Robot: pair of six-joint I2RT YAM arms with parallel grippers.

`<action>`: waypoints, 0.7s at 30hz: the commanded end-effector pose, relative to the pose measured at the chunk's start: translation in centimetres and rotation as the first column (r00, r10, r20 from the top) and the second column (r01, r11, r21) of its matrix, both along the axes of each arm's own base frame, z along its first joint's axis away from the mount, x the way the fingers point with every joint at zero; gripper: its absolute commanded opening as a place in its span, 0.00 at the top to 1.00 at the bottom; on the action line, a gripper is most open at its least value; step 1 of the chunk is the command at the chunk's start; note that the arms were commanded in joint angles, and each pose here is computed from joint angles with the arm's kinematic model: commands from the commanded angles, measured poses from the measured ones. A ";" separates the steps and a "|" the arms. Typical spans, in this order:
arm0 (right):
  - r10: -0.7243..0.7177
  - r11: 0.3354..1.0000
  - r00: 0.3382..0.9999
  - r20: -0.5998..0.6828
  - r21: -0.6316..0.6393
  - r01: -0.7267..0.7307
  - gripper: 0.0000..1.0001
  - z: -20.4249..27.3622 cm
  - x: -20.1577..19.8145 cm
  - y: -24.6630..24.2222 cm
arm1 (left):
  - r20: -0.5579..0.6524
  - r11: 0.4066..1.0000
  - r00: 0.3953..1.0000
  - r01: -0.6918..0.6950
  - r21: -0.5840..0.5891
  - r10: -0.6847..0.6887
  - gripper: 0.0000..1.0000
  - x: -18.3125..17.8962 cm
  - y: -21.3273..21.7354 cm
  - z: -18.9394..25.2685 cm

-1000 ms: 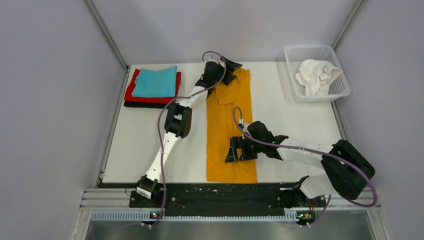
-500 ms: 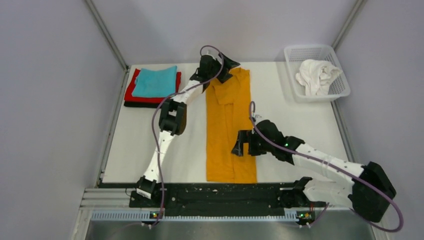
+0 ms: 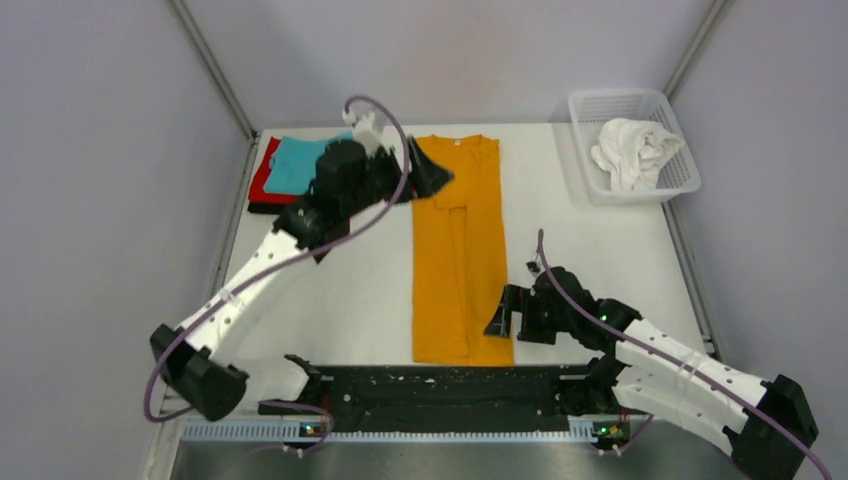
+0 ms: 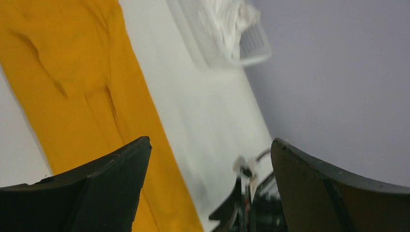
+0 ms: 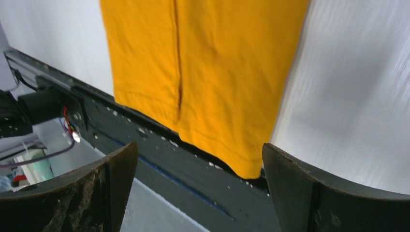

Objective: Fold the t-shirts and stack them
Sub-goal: Grab the bottom of the folded rectangular tshirt with both arms

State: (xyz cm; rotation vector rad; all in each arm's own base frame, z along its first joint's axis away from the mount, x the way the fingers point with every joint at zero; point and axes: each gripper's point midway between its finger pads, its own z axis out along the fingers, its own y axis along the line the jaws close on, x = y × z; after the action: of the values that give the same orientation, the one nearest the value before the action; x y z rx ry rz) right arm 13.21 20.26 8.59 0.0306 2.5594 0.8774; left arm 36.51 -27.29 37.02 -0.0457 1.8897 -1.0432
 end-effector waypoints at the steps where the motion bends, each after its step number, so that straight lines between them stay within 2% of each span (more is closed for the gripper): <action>1: 0.052 0.998 0.977 -0.206 0.055 -0.041 0.04 -1.3 -4.4 0.0 | -0.344 0.944 0.937 0.057 0.324 0.062 0.02 -9.4 2.7 -19.2; 5: 0.017 0.999 0.960 -0.278 0.037 -0.007 0.10 -3.0 -5.8 -0.9 | -0.531 0.964 0.847 0.121 0.235 0.023 0.02 -18.1 3.5 -24.9; 9: -0.009 1.000 0.945 -0.326 0.015 0.015 0.16 -4.9 -6.5 -1.4 | -0.587 0.974 0.809 0.154 0.165 -0.029 0.06 -22.8 3.1 -26.9; 14: -0.026 1.000 0.943 -0.331 -0.007 0.025 0.25 -5.7 -6.1 -1.3 | -0.636 0.977 0.772 0.148 0.152 -0.018 0.16 -24.7 3.5 -29.3; 18: -0.049 0.999 0.945 -0.324 -0.030 0.041 0.33 -6.4 -5.6 -1.4 | -0.669 0.978 0.741 0.175 0.113 -0.055 0.27 -25.5 2.8 -30.9; 21: -0.053 0.999 0.945 -0.322 -0.022 0.049 0.41 -6.7 -5.3 -1.1 | -0.696 0.972 0.717 0.192 0.138 -0.043 0.38 -25.9 2.6 -32.1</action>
State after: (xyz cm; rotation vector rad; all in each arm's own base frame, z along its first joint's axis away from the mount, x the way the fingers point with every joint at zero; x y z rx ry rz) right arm 6.72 18.30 1.90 0.2465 2.9094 0.8671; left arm 10.60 -23.29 5.21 -0.2062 2.7105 -0.9258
